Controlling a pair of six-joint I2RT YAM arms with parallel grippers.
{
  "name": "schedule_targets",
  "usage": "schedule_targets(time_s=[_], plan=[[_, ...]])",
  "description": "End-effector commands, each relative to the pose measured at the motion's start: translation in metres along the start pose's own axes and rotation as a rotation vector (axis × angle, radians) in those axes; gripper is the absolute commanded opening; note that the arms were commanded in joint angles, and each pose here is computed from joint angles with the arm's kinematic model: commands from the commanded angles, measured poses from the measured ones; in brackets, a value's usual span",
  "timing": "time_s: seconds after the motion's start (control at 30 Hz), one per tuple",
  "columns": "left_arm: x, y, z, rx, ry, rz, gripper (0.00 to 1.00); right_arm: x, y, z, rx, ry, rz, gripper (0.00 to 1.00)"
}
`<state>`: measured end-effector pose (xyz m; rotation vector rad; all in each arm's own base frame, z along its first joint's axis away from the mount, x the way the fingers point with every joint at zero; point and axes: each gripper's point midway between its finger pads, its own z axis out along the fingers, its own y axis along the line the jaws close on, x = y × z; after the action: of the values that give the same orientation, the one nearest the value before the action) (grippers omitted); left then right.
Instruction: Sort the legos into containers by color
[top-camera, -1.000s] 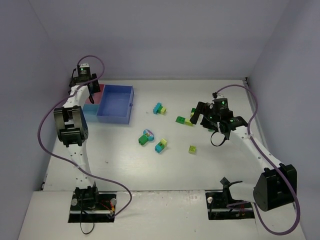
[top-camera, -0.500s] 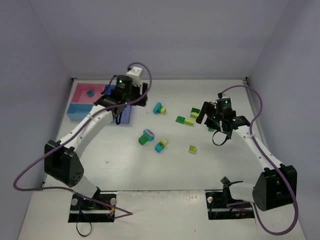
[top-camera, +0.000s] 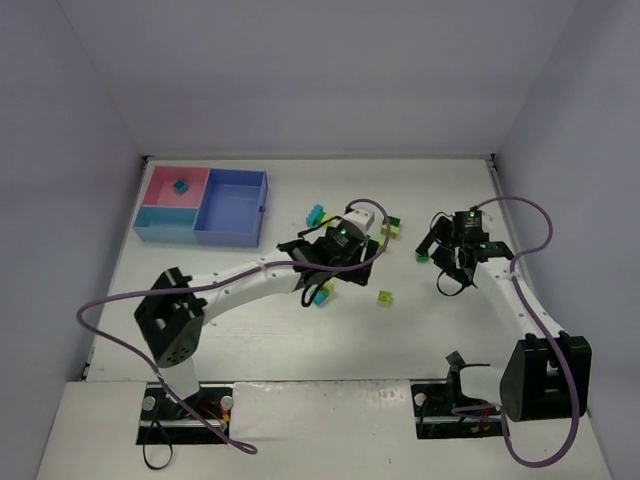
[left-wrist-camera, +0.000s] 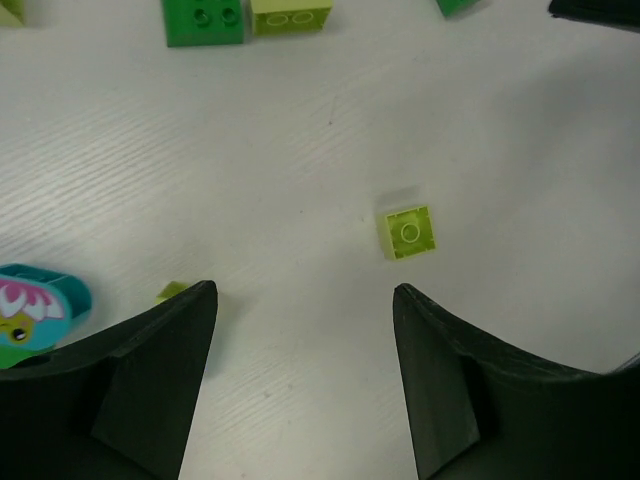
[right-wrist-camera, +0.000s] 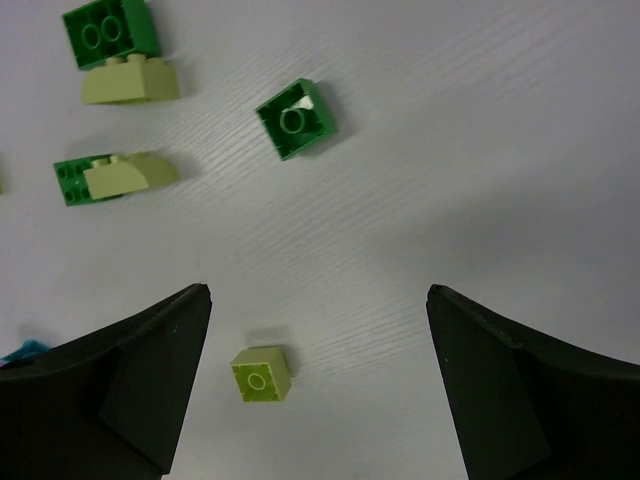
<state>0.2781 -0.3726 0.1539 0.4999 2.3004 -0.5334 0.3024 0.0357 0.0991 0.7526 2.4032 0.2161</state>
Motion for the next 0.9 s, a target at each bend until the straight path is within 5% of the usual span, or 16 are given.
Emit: schedule_targets(time_s=[0.0,0.27,0.6,0.7,0.87], plan=[[-0.023,-0.036,0.017,0.005,-0.08,-0.082,0.65,-0.015,-0.021,-0.009,0.06,-0.067,0.107,0.86],[0.004,-0.083,0.066,0.025,0.012,-0.108,0.65,-0.019,-0.043,-0.013,0.095,-0.076,0.163,0.89],[0.044,-0.067,0.1,-0.094,0.124,-0.082,0.62,-0.009,-0.046,-0.013,0.07,-0.046,0.178,0.9],[0.051,-0.062,0.102,-0.115,0.136,-0.075,0.48,-0.008,-0.047,-0.012,0.074,-0.04,0.174,0.9],[0.032,-0.054,0.079,-0.136,0.09,-0.069,0.03,-0.014,-0.046,-0.012,0.073,-0.056,0.151,0.9]])
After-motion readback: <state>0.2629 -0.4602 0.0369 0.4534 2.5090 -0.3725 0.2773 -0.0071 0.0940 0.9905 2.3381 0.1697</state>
